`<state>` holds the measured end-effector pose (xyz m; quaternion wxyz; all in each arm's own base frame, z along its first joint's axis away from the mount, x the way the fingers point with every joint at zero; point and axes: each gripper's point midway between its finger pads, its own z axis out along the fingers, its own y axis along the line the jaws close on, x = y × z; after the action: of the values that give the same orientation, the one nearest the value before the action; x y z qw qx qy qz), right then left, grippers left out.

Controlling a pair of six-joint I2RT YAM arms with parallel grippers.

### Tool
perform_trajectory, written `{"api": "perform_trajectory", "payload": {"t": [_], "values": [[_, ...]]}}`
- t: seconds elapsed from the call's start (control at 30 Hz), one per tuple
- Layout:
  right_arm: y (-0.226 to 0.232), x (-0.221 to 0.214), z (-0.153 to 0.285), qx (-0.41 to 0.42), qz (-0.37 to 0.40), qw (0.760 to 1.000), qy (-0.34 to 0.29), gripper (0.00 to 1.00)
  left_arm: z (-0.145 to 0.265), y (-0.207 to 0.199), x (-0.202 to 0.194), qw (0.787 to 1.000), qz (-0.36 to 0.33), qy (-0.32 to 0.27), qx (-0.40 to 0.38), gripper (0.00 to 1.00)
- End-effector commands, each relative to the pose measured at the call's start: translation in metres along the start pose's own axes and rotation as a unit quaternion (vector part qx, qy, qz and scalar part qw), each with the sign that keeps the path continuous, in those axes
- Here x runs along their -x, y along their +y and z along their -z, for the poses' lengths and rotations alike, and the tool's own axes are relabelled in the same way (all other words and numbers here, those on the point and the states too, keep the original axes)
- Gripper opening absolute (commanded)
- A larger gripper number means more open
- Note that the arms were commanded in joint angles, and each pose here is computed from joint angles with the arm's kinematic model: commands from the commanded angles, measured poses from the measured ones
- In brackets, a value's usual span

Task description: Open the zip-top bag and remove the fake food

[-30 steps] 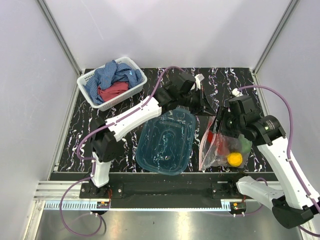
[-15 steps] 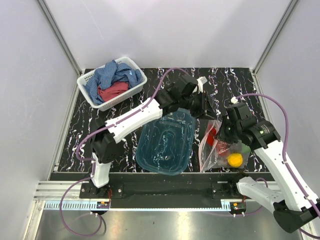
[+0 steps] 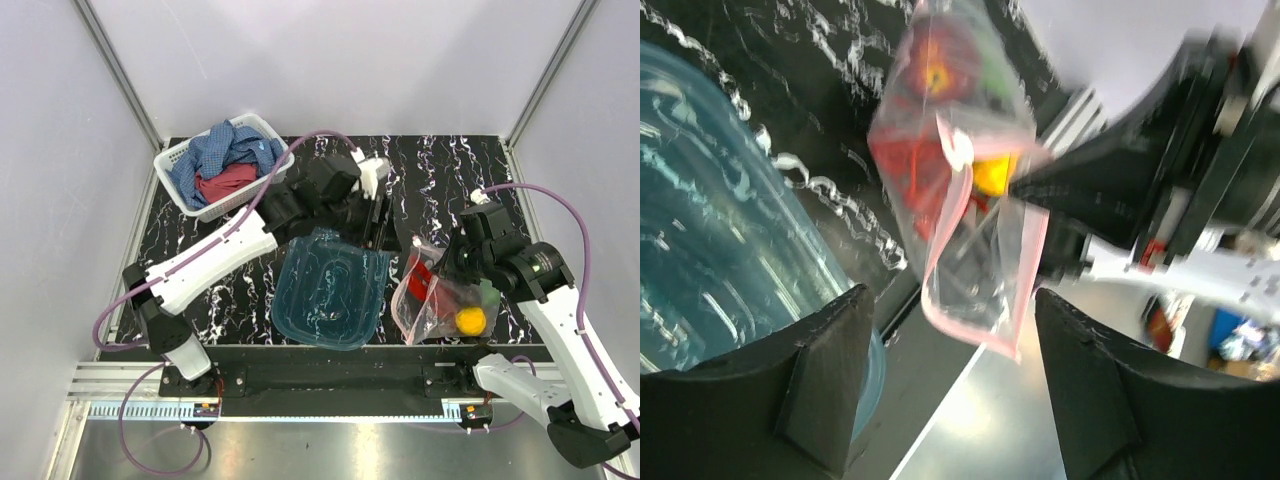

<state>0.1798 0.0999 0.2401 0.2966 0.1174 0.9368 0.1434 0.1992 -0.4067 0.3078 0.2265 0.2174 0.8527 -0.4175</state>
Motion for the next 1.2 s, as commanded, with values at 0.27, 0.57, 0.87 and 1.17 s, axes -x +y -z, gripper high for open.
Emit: {"api": "perform_trajectory", "payload": {"t": [0.27, 0.57, 0.87, 1.17], "values": [[0.009, 0.005, 0.009, 0.02, -0.012, 1.0, -0.009, 0.0, -0.067, 0.008, -0.043, 0.994, -0.048, 0.094, 0.029, 0.73], [-0.004, 0.005, 0.011, -0.012, -0.008, 1.0, -0.015, 0.0, -0.083, 0.027, -0.051, 0.989, -0.036, 0.12, 0.072, 0.17], [-0.018, 0.007, 0.022, -0.05, 0.002, 0.999, -0.014, 0.0, -0.047, 0.05, -0.048, 0.984, -0.063, 0.106, 0.125, 0.0], [-0.023, 0.006, 0.027, -0.056, 0.0, 0.998, -0.022, 0.0, -0.042, 0.08, -0.044, 0.974, -0.038, 0.111, 0.196, 0.0]]}}
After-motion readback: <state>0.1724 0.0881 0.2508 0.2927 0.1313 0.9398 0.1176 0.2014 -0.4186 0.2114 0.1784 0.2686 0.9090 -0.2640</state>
